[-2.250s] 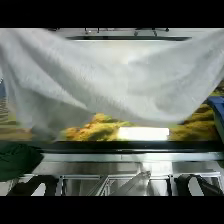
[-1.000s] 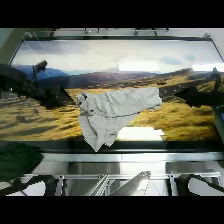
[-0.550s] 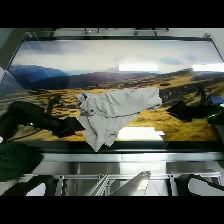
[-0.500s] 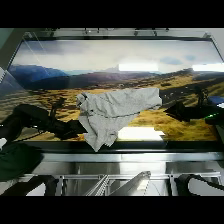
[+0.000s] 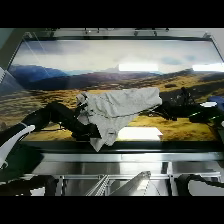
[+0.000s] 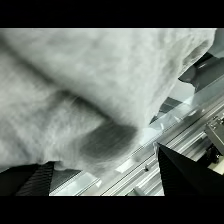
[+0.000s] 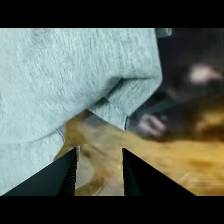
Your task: Fold the shirts.
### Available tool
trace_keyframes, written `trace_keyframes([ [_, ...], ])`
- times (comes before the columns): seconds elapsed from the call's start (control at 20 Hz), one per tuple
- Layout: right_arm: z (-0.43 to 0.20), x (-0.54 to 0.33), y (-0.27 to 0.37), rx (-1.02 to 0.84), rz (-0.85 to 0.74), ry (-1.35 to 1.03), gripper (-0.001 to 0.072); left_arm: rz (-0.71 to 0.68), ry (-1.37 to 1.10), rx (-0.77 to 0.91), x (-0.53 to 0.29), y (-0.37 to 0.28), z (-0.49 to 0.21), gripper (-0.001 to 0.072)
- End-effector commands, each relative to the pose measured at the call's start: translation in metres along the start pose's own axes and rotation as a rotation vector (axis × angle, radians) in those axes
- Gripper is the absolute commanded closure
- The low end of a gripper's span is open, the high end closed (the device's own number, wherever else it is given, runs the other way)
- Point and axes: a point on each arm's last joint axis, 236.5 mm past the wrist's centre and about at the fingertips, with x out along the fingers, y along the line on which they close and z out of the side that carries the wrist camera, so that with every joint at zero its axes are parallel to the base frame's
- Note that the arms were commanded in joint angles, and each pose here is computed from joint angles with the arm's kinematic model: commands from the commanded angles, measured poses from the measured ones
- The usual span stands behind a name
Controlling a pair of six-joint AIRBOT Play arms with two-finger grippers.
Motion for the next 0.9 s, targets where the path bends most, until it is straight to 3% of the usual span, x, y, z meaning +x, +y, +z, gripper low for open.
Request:
trace_keyframes([
  [0.0, 0.004, 0.013, -0.001, 0.061, 0.019, -0.015, 0.0397, 0.027, 0.005, 0.032, 0.01, -0.001, 0.016, 0.0032],
  [0.05, 0.005, 0.015, -0.002, 0.072, 0.022, -0.014, 0.0397, 0.026, -0.003, 0.033, 0.008, -0.002, 0.019, 0.0222],
  [0.2, 0.01, 0.02, -0.002, 0.106, 0.041, -0.029, 0.0399, 0.016, -0.01, 0.015, 0.002, 0.002, 0.022, 0.0694],
  [0.25, 0.013, 0.021, -0.002, 0.116, 0.045, -0.039, 0.043, 0.011, -0.008, 0.009, 0.0, 0.003, 0.021, 0.0689],
  [0.3, 0.016, 0.021, -0.001, 0.122, 0.049, -0.047, 0.054, 0.005, 0.0, 0.003, -0.002, 0.003, 0.02, 0.0689],
  [0.45, 0.023, 0.021, 0.002, 0.098, 0.054, -0.056, 0.0697, -0.009, -0.034, 0.009, -0.018, -0.001, 0.022, 0.0689],
  [0.7, 0.022, 0.001, 0.042, -0.037, 0.142, -0.041, 0.0698, -0.042, -0.293, 0.078, -0.103, -0.027, 0.031, 0.0688],
  [0.85, 0.032, -0.033, 0.083, -0.149, 0.175, -0.128, 0.0698, -0.138, -0.526, 0.143, -0.18, -0.07, 0.024, 0.0688],
])
